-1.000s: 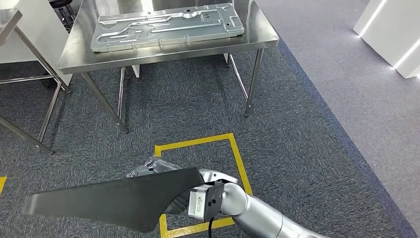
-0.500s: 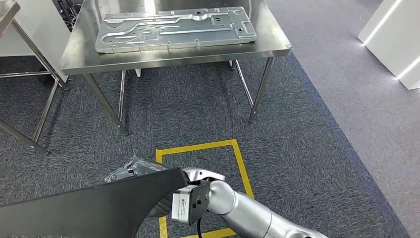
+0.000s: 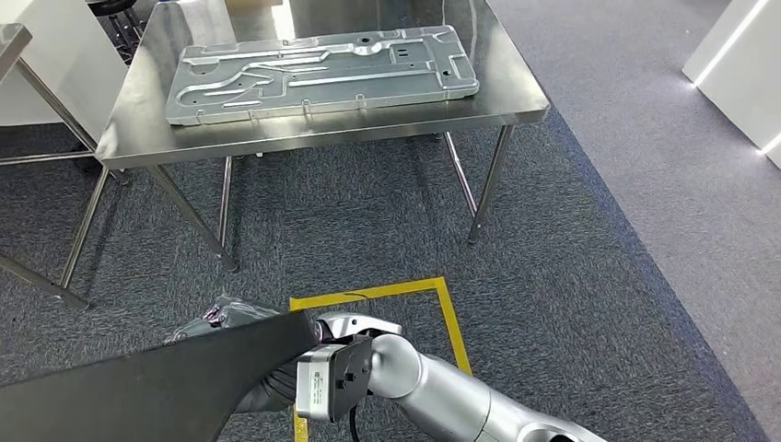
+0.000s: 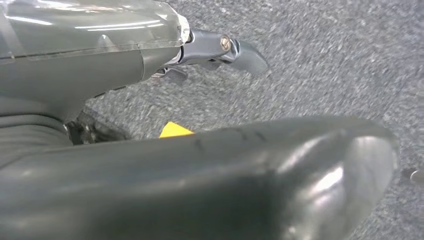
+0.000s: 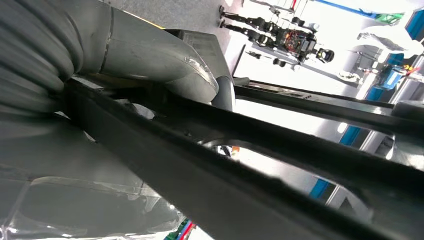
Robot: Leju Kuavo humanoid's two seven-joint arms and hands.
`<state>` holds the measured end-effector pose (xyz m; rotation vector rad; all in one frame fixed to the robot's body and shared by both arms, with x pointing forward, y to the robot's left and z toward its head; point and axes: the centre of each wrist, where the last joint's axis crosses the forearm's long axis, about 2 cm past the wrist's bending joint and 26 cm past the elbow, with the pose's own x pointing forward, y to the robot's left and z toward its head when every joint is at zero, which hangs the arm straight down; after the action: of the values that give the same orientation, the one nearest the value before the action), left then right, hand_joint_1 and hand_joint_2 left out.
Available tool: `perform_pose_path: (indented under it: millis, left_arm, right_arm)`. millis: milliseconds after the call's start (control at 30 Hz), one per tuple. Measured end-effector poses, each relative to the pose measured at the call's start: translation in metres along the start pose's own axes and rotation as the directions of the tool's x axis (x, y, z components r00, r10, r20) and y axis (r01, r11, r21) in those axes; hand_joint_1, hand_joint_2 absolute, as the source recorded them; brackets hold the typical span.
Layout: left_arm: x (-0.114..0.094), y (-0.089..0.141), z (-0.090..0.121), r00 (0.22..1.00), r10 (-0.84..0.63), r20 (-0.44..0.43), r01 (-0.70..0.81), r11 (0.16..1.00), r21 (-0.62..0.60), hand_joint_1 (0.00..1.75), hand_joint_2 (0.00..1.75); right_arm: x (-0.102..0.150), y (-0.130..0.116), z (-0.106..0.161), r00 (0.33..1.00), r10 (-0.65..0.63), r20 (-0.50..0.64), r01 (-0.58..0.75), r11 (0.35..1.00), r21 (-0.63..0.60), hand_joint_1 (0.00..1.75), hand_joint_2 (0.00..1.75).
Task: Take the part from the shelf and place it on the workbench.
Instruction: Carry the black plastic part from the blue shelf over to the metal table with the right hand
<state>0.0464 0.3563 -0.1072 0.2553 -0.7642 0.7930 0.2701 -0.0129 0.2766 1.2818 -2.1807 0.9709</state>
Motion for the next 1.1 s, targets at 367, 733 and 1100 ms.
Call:
perform_pose_path:
  millis: [367,733,1100]
  left_arm:
    - [-0.003,0.005,0.003,1.0,0.0,-0.003,0.0,1.0,0.018,0.0,0.0]
    - [-0.006,0.008,0.005,1.0,-0.005,-0.005,0.005,0.999,-0.05,0.0,0.0]
    - [-0.005,0.014,0.005,0.997,-0.074,-0.033,0.068,0.987,-0.146,0.0,0.0]
  right_arm:
    - [0.0,0.0,-0.001,1.0,0.006,0.014,-0.006,1.0,-0.021,1.75,1.75]
    - [0.009,-0.035,0.033,0.99,0.141,-0.032,-0.144,0.971,-0.191,1.75,1.75]
    - [0.06,-0.072,0.166,0.899,0.394,-0.191,-0.438,0.802,-0.405,1.75,1.75]
